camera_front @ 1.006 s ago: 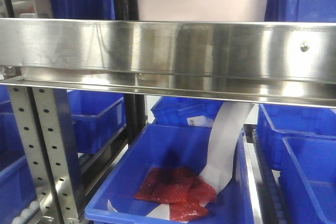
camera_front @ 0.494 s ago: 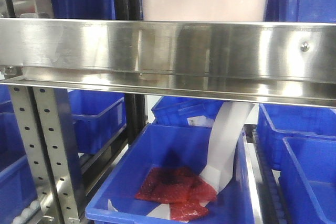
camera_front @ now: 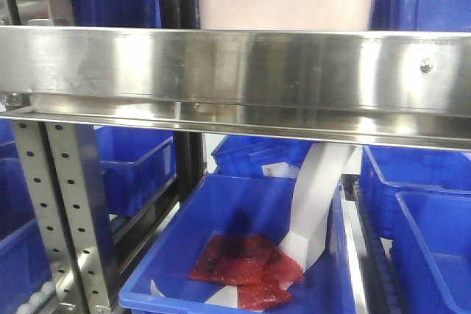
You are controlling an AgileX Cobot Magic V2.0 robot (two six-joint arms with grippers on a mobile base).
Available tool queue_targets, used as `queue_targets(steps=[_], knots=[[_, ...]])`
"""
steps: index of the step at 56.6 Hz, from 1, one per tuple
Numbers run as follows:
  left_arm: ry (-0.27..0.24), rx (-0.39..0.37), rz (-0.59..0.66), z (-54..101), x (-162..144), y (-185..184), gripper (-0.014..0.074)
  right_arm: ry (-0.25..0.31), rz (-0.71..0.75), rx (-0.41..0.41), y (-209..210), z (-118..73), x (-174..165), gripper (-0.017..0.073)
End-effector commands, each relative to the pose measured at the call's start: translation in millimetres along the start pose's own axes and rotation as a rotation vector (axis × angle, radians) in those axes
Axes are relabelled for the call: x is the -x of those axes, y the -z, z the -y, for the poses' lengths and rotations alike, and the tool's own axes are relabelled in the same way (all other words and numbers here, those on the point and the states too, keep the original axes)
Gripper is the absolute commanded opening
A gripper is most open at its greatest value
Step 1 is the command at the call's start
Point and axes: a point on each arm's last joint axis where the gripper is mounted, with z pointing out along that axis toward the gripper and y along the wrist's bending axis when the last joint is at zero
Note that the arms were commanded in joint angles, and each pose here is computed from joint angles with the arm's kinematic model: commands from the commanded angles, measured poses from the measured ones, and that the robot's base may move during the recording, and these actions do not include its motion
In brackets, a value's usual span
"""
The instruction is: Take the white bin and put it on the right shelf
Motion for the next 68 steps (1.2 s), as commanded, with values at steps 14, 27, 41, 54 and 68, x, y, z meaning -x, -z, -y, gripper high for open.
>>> queue_targets(steps=[14, 27, 41, 54, 68], knots=[[0.007, 0.066, 0.414, 5.4, -67.9, 42.0, -0.0121, 0.051, 0.343, -0.054, 42.8, -13.0, -47.1, 0.0075], [-0.004, 0.12, 0.735, 6.2, -101.3, 67.3, -0.0121, 0.054, 0.467, -0.048, 57.4, -18.3, -51.2, 0.0075], [-0.004, 0.131, 0.837, 6.9, -107.7, 78.4, -0.0121, -0.007, 0.592, -0.037, 63.1, -18.1, -41.5, 0.0075], [-0.004, 0.131, 0.837, 6.9, -107.7, 78.4, -0.0121, -0.007, 0.59, -0.035, 63.0, -18.2, -41.6, 0.0075], [-0.004, 0.131, 0.837, 6.9, -107.7, 78.4, -0.0121, -0.007, 0.589, -0.035, 62.9, -18.2, -41.7, 0.0075]])
